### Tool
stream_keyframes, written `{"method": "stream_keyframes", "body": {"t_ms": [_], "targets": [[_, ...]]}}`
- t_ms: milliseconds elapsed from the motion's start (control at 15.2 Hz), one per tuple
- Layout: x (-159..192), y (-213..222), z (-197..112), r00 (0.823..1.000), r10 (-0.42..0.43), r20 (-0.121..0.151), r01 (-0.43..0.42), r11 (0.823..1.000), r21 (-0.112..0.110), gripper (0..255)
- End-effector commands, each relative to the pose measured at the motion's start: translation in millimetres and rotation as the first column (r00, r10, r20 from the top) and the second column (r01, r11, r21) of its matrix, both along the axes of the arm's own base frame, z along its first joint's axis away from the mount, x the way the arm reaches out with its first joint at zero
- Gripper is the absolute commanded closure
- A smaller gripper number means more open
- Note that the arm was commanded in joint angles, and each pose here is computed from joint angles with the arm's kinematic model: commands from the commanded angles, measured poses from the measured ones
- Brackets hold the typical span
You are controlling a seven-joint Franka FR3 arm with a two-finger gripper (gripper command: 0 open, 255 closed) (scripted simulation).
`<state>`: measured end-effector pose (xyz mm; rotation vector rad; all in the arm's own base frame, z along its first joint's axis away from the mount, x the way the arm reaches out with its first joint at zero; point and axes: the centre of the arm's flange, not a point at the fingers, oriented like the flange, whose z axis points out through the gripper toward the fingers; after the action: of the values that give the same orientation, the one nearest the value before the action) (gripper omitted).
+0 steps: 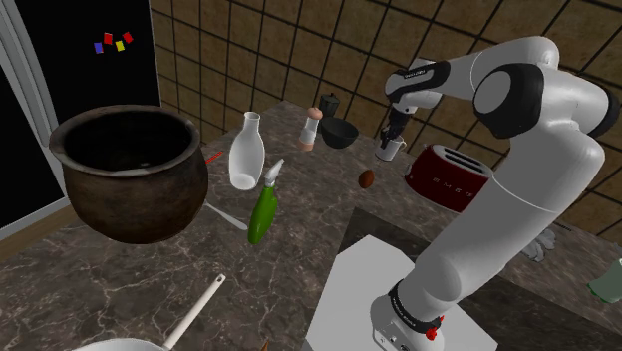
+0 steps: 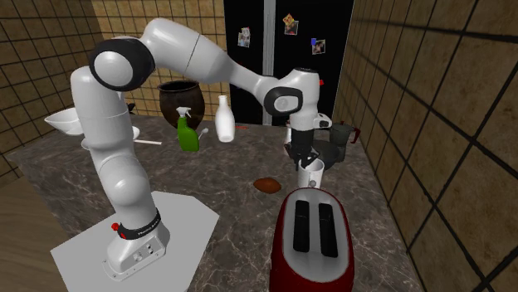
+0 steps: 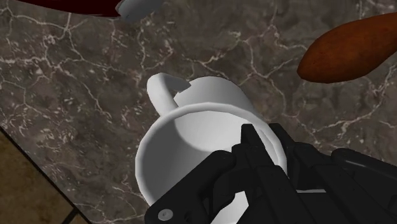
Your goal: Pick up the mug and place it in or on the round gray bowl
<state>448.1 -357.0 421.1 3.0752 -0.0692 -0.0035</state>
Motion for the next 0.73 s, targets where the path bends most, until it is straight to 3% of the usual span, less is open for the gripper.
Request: {"method": "stream_keyframes", "body": {"t_ms": [0,660], "targets": [[-0.4,0.3,11.7,1.000,0.000,0.000,0.000,1.000,0.000,255],[-0.4,0.3,64.5,1.000,0.000,0.000,0.000,1.000,0.000,255]]}}
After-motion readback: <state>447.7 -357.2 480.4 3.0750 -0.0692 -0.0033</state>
